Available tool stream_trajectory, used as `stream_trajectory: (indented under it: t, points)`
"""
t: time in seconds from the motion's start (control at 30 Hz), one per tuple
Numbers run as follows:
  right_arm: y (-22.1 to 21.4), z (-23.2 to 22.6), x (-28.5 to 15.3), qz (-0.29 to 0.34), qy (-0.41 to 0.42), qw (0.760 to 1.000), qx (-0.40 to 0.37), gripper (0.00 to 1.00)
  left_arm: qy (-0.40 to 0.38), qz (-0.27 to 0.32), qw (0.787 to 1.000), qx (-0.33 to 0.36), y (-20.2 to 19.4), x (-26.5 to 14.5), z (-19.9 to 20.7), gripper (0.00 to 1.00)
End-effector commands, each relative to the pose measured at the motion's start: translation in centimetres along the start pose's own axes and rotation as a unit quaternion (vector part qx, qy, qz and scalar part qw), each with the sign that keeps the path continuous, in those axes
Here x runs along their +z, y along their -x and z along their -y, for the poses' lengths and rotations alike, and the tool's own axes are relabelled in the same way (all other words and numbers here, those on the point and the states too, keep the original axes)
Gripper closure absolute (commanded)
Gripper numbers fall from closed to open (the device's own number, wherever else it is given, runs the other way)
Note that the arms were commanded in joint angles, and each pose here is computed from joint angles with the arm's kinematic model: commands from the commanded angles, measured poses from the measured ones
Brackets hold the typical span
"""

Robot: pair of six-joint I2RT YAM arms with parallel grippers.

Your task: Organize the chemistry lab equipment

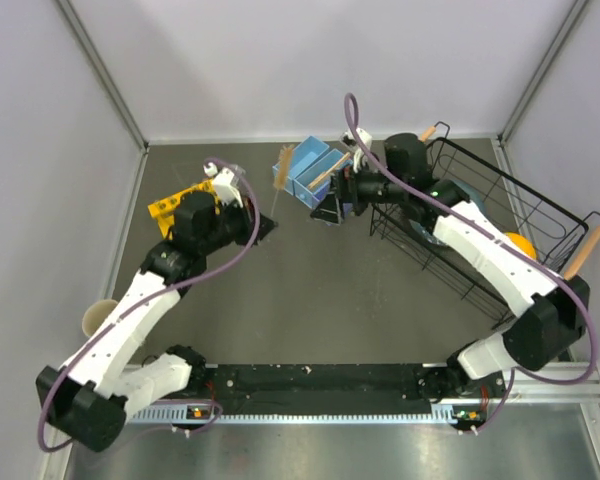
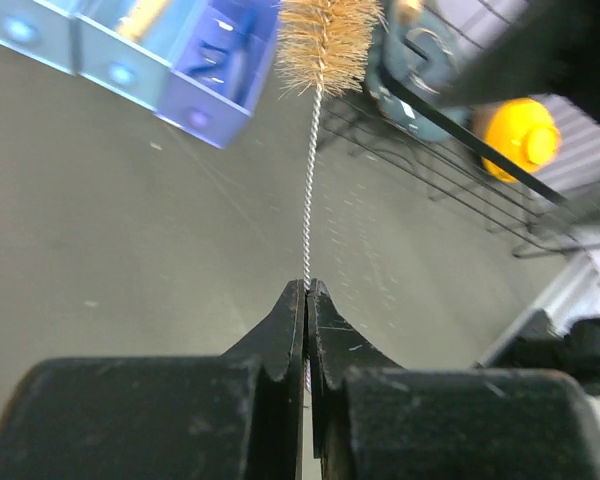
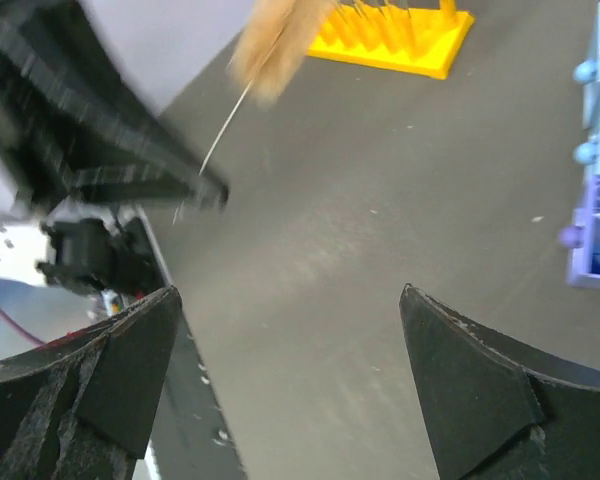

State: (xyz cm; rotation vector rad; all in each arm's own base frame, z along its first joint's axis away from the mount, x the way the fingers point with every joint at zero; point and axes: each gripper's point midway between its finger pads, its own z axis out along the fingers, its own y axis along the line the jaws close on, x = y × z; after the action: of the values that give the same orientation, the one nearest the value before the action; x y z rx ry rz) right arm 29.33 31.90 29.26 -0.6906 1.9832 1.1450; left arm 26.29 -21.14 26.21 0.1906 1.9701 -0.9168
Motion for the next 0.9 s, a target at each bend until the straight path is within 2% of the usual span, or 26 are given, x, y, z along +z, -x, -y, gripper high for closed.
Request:
stream_trajectory:
  t: [0.0,0.03,0.07,0.1,0.13,0.17,0.2,0.27,0.3,0.33,0.37,0.43,0.47,0.53,0.57,0.63,0.67,0.73,0.77,0.87]
  points:
    - [1.2,-0.8,-4.8,0.017,0.024,0.984,-0.173,0.08,0.052,-0.026,0.996,0.071,3.1,1.2,-3.8,1.00]
    - [1.4,-0.1,-5.7,0.021,0.022,0.983,-0.183,0.08,0.074,-0.064,0.992,0.084,2.2,2.4,-5.9,1.00]
    - [1.1,-0.4,-6.4,0.022,0.030,0.982,-0.185,0.08,0.081,-0.077,0.989,0.092,2.4,3.0,-6.6,1.00]
    - [1.1,-0.6,-6.9,0.024,0.043,0.981,-0.186,0.08,0.082,-0.071,0.988,0.108,4.4,3.6,-6.4,1.00]
    - [1.0,-0.6,-7.4,0.026,0.046,0.980,-0.193,0.08,0.102,-0.115,0.981,0.117,3.1,5.1,-8.5,1.00]
    - [1.0,0.0,-8.0,0.029,0.043,0.980,-0.193,0.08,0.108,-0.129,0.978,0.124,3.3,5.8,-9.0,1.00]
    - [1.0,-0.4,-8.5,0.030,0.051,0.979,-0.197,0.08,0.110,-0.119,0.977,0.138,5.5,6.6,-8.7,1.00]
    - [0.9,-0.3,-9.1,0.032,0.050,0.977,-0.204,0.08,0.134,-0.159,0.967,0.145,4.7,8.9,-11.2,1.00]
    - [0.8,-0.3,-9.5,0.032,0.048,0.977,-0.207,0.08,0.137,-0.143,0.968,0.156,6.8,9.7,-10.9,1.00]
    - [0.7,-0.2,-9.6,0.032,0.047,0.976,-0.211,0.08,0.150,-0.163,0.962,0.161,6.2,11.1,-12.7,1.00]
    - [0.4,0.0,-9.7,0.031,0.047,0.977,-0.208,0.08,0.151,-0.150,0.962,0.169,8.0,11.8,-12.3,1.00]
    - [0.3,0.1,-9.9,0.031,0.048,0.977,-0.207,0.08,0.160,-0.170,0.958,0.167,7.4,14.0,-14.0,1.00]
    - [0.1,0.1,-10.0,0.031,0.052,0.977,-0.205,0.08,0.162,-0.156,0.959,0.172,9.0,14.5,-13.8,1.00]
    - [0.0,0.3,-10.2,0.032,0.052,0.978,-0.200,0.08,0.168,-0.169,0.956,0.171,8.4,16.5,-15.3,1.00]
    - [-0.2,0.3,-10.2,0.031,0.057,0.978,-0.197,0.08,0.166,-0.154,0.957,0.179,9.9,17.0,-15.0,1.00]
    - [-0.3,0.4,-10.4,0.032,0.055,0.979,-0.194,0.08,0.163,-0.174,0.955,0.174,8.7,18.8,-16.3,1.00]
    - [-0.3,0.4,-10.4,0.031,0.058,0.979,-0.192,0.08,0.156,-0.163,0.958,0.179,9.9,19.4,-16.0,1.00]
    - [-0.4,0.2,-10.6,0.032,0.061,0.979,-0.189,0.08,0.158,-0.189,0.954,0.171,8.3,20.7,-17.5,1.00]
    - [-0.5,0.3,-10.6,0.031,0.062,0.980,-0.187,0.08,0.154,-0.182,0.956,0.173,9.0,21.1,-17.4,1.00]
    - [-0.3,0.4,-10.7,0.034,0.061,0.980,-0.186,0.08,0.157,-0.193,0.954,0.167,7.7,22.3,-18.8,1.00]
